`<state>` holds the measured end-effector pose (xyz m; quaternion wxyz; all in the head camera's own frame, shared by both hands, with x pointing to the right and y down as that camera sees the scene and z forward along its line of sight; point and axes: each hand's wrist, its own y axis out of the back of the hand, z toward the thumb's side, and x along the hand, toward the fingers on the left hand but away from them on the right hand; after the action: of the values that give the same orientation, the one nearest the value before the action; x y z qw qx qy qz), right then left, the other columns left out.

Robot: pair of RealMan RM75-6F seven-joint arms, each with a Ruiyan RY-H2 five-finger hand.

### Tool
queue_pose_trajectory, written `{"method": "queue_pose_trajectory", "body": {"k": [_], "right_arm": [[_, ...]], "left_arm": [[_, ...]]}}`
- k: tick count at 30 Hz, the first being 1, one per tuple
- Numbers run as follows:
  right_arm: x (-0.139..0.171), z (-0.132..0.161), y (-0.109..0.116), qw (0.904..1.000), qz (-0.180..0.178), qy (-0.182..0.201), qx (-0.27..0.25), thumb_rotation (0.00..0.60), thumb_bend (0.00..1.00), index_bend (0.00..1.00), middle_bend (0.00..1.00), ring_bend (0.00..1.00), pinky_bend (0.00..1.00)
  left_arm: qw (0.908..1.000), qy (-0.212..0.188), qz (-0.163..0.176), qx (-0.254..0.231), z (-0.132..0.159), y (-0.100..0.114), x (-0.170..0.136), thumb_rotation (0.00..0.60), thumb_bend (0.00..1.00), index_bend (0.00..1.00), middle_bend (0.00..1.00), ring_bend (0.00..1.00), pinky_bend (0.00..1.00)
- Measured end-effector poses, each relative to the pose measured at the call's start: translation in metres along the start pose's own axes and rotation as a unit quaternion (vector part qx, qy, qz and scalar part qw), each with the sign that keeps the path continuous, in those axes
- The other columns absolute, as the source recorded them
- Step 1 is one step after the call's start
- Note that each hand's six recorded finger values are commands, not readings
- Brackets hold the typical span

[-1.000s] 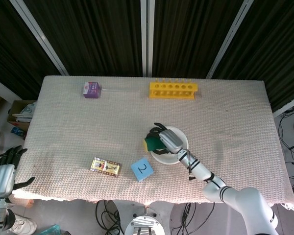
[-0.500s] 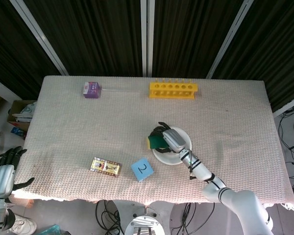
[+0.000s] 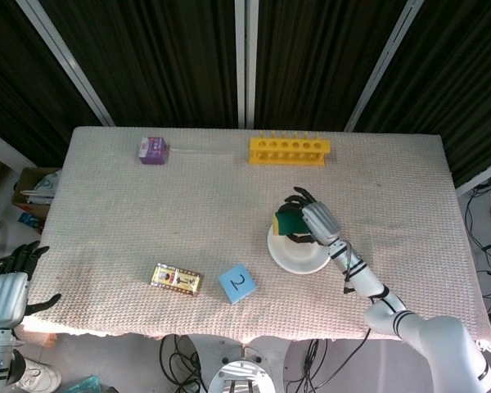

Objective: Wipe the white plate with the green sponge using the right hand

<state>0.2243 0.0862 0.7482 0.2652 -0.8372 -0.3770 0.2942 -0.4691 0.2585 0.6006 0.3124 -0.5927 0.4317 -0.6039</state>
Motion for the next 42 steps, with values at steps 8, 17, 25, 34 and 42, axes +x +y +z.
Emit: {"method": "queue_pose_trajectory", "body": {"k": [8,17,25,34,42], "right_arm": [[-0.019,-0.019,0.03,0.9953,0.007,-0.051,0.082,0.6,0.32,0.51,0.41,0.22,0.08],[-0.062,-0.029,0.021,0.9736,0.078,-0.109,0.185,0.6,0.24,0.09,0.18,0.04,0.01],[-0.067,-0.026,0.007,0.9619,0.109,-0.132,0.213,0.6,0.15,0.0,0.0,0.0,0.0],[-0.008,-0.008,0.056,0.9741,0.04,-0.112,0.192,0.6,0.16,0.0,0.0,0.0,0.0],[0.116,0.005,0.135,0.9666,-0.063,-0.16,0.19,0.6,0.17,0.0,0.02,0.0,0.0]], "left_arm": [[1.0,-0.005,-0.002,0.003,0.004,0.0,0.002,0.6,0.0,0.15,0.08,0.08,0.21],[1.0,0.0,-0.004,0.006,0.004,0.002,0.0,0.6,0.0,0.16,0.08,0.08,0.21],[1.0,0.003,-0.005,0.005,-0.001,0.001,0.0,0.6,0.0,0.15,0.08,0.08,0.21],[1.0,0.001,0.004,0.001,-0.004,0.002,0.003,0.6,0.0,0.15,0.08,0.08,0.21],[0.9996,-0.002,0.022,0.016,-0.003,0.008,0.007,0.6,0.0,0.15,0.08,0.09,0.21]]}}
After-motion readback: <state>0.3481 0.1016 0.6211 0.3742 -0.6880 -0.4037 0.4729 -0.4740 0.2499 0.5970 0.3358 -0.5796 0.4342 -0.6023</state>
